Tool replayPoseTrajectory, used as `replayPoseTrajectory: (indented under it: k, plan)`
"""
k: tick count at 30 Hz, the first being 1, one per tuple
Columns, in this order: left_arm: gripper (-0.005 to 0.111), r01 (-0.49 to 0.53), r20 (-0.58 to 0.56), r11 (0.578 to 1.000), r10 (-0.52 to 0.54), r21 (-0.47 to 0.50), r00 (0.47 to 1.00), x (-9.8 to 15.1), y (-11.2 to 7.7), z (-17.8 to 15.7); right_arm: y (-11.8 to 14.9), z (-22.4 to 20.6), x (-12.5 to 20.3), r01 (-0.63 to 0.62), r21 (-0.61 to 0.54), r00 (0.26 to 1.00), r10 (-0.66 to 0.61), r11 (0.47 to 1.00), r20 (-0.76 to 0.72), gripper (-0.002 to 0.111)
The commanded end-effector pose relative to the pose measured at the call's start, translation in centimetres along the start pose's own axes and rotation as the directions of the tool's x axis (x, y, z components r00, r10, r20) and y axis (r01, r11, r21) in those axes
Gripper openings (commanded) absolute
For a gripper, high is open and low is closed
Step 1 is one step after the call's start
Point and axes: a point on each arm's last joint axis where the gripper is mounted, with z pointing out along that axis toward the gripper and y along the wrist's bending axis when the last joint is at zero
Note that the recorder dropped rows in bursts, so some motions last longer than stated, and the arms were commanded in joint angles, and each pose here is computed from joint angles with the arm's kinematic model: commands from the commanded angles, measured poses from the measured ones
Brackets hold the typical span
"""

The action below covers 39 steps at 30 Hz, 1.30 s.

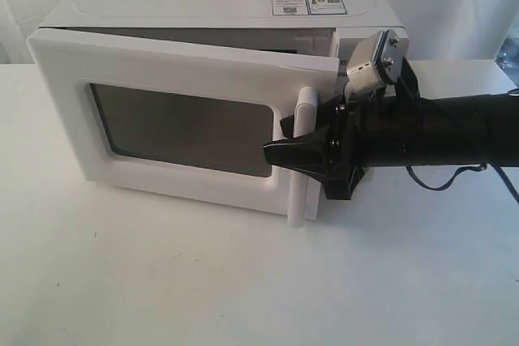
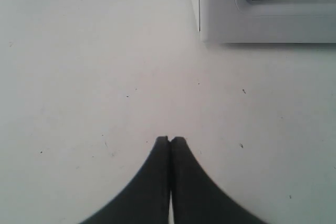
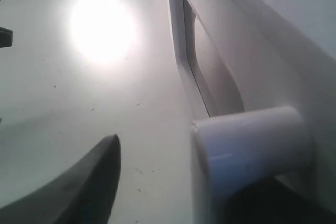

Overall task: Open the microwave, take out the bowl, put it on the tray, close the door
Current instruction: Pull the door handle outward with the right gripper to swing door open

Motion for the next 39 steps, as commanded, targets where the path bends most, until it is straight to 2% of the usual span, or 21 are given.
replayPoseTrajectory:
  k: [1,9,14,17,24,28,31,34,39]
  plan:
    - [0.000,0.008,-0.001,1.000,-0.008,-0.002,1.000,0.1,0.0,0.0,1.5,0.0,0.6,-0.036,-0.135,0.998,0.027,0.990,-0.063,0.051]
    - [0.000,0.008,-0.001,1.000,-0.008,-0.002,1.000,0.1,0.0,0.0,2.9,-1.4,-0.2,-0.036,-0.125,0.987,0.016,0.992,-0.159,0.049]
    - [0.000,0.008,-0.001,1.000,-0.008,-0.002,1.000,0.1,0.0,0.0,4.3,-2.2,-0.8,-0.027,-0.180,0.988,-0.001,0.983,-0.153,0.038]
    - [0.000,0.008,-0.001,1.000,-0.008,-0.002,1.000,0.1,0.0,0.0,4.9,-2.7,-0.8,-0.008,-0.174,0.987,-0.020,0.985,-0.159,0.035]
    - [0.000,0.008,-0.001,1.000,-0.008,-0.002,1.000,0.1,0.0,0.0,5.7,-3.1,-0.5,-0.014,-0.171,0.985,-0.015,0.985,-0.169,0.034]
    - [0.000,0.008,-0.001,1.000,-0.008,-0.002,1.000,0.1,0.0,0.0,6.3,-3.5,0.3,-0.055,-0.175,0.971,0.012,0.983,-0.237,0.034]
    - [0.000,0.008,-0.001,1.000,-0.008,-0.002,1.000,0.1,0.0,0.0,6.0,-3.6,0.6,-0.074,-0.108,0.967,0.044,0.991,-0.250,0.030]
    - [0.000,0.008,-0.001,1.000,-0.008,-0.002,1.000,0.1,0.0,0.0,5.2,-3.8,0.7,-0.086,0.022,0.961,0.089,0.996,-0.262,0.023]
    - [0.000,0.008,-0.001,1.000,-0.008,-0.002,1.000,0.1,0.0,0.0,3.6,-4.4,0.4,-0.085,0.259,0.959,0.150,0.962,-0.242,0.004]
